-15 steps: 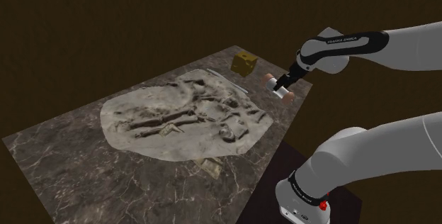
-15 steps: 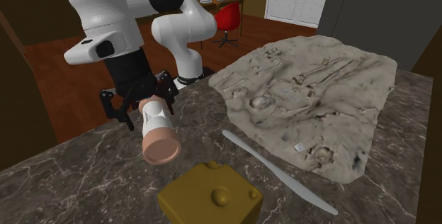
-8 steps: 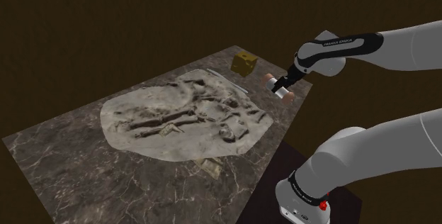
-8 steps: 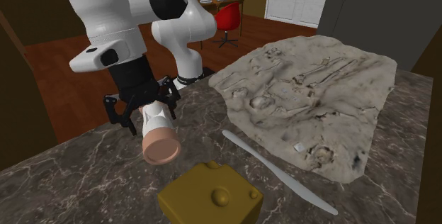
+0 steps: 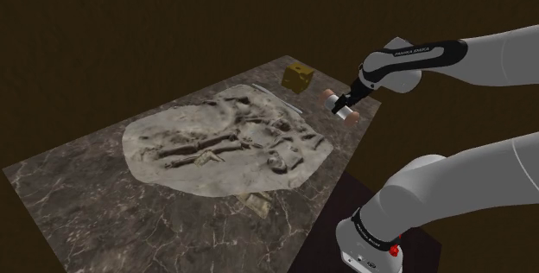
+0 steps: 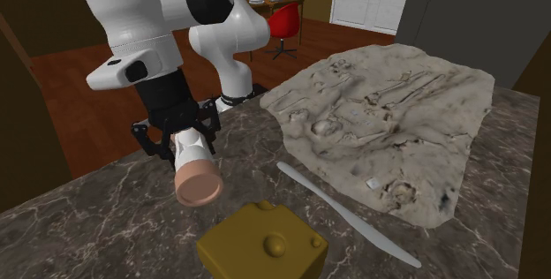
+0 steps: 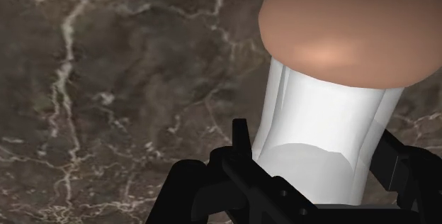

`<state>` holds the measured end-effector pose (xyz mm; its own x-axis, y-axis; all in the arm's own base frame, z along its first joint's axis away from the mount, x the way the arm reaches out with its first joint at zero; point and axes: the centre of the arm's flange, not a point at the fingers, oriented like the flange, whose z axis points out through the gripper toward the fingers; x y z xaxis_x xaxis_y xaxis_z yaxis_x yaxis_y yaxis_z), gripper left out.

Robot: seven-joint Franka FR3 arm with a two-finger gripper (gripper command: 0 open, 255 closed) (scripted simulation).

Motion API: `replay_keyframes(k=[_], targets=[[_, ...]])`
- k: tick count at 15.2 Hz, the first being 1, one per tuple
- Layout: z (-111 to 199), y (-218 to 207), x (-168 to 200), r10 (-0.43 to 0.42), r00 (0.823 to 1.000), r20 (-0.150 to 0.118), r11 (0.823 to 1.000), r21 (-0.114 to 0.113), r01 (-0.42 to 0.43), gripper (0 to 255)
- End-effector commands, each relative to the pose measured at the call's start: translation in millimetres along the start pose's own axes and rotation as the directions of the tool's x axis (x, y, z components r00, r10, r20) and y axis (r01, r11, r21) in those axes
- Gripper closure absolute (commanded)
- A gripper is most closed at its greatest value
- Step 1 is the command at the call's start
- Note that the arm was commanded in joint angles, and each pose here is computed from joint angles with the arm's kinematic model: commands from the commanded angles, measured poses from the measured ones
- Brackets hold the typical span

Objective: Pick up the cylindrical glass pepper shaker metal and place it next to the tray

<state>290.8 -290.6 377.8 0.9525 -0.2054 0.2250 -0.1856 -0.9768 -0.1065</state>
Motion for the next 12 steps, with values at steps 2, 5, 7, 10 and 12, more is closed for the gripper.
replay_keyframes(k=[2, 5, 7, 10, 12], targets=[[0.5, 0.0, -0.2, 0.000, 1.000, 0.001, 1.000, 0.000, 0.000, 255], [-4.8, -0.5, 0.9, 0.000, 1.000, 0.001, 1.000, 0.000, 0.000, 255], [-15.0, -1.6, 3.3, 0.000, 1.000, 0.001, 1.000, 0.000, 0.000, 255], [-30.4, -3.3, 6.9, 0.000, 1.000, 0.001, 1.000, 0.000, 0.000, 255], [-40.6, -4.5, 9.3, 0.000, 1.000, 0.001, 1.000, 0.000, 0.000, 255]])
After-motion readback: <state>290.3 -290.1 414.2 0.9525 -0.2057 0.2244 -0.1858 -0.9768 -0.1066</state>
